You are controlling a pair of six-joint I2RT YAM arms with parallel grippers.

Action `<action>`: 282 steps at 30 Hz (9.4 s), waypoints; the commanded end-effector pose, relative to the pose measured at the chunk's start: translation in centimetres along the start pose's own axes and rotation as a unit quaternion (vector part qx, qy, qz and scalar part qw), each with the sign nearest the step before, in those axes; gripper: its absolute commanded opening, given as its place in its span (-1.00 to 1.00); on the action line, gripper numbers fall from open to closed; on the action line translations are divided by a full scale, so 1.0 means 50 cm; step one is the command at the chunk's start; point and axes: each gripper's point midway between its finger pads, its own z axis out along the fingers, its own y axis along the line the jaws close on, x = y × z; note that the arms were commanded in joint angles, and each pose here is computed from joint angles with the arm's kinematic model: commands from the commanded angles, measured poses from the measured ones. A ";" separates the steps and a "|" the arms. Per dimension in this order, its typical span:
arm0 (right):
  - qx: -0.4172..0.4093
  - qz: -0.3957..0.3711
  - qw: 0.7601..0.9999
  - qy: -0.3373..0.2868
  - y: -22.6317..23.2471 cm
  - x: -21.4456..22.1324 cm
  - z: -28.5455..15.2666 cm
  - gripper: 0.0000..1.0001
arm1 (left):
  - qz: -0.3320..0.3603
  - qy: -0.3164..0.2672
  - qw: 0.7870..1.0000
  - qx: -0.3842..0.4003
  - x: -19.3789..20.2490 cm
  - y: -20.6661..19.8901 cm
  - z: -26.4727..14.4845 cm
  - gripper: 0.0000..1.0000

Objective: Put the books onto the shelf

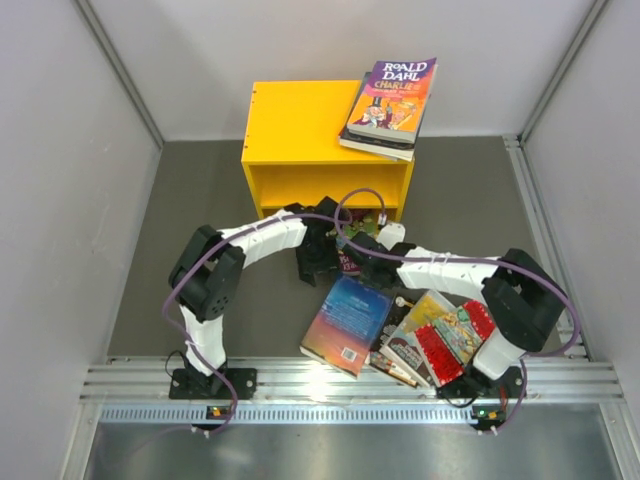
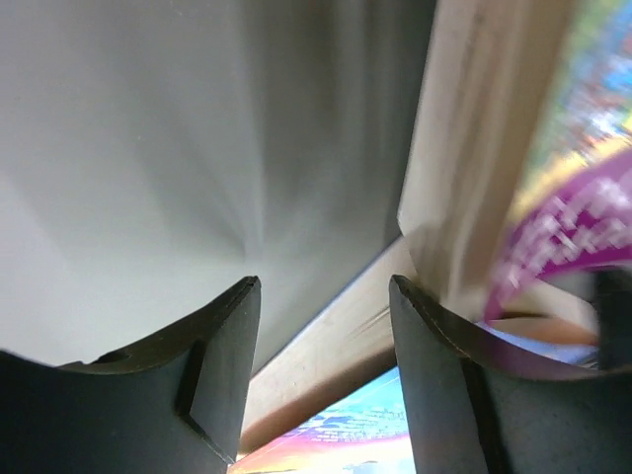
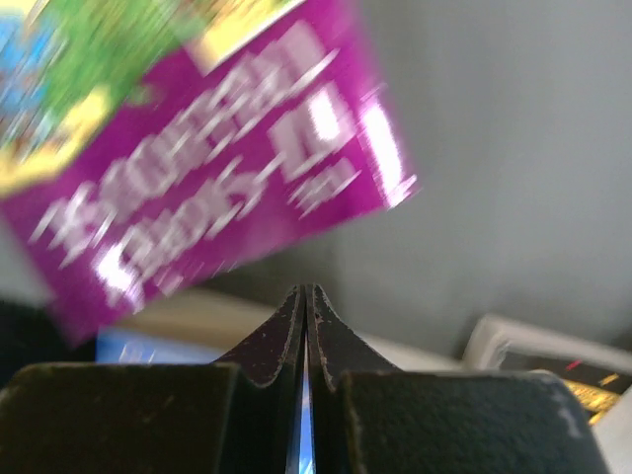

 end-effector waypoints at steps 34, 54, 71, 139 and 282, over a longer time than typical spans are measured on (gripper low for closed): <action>-0.035 0.061 0.975 -0.212 0.116 -0.097 0.012 -1.00 | -0.051 -0.126 0.991 -0.003 0.114 0.220 -0.253 0.20; -0.045 0.069 0.956 -0.283 0.183 -0.187 0.047 -1.00 | -0.109 -0.148 0.983 -0.024 0.197 0.337 -0.306 0.19; -0.093 0.108 0.956 -0.258 0.144 -0.175 -0.040 -1.00 | -0.109 -0.185 0.977 0.006 0.179 0.329 -0.312 0.23; -0.248 0.114 0.942 0.195 -0.039 0.194 -0.222 0.69 | -0.012 -0.041 0.923 0.383 0.180 -0.007 -0.232 -1.00; -0.299 0.233 0.925 -0.013 -0.076 -0.044 -0.041 -1.00 | 0.059 -0.009 0.983 0.174 0.124 0.051 -0.108 -0.25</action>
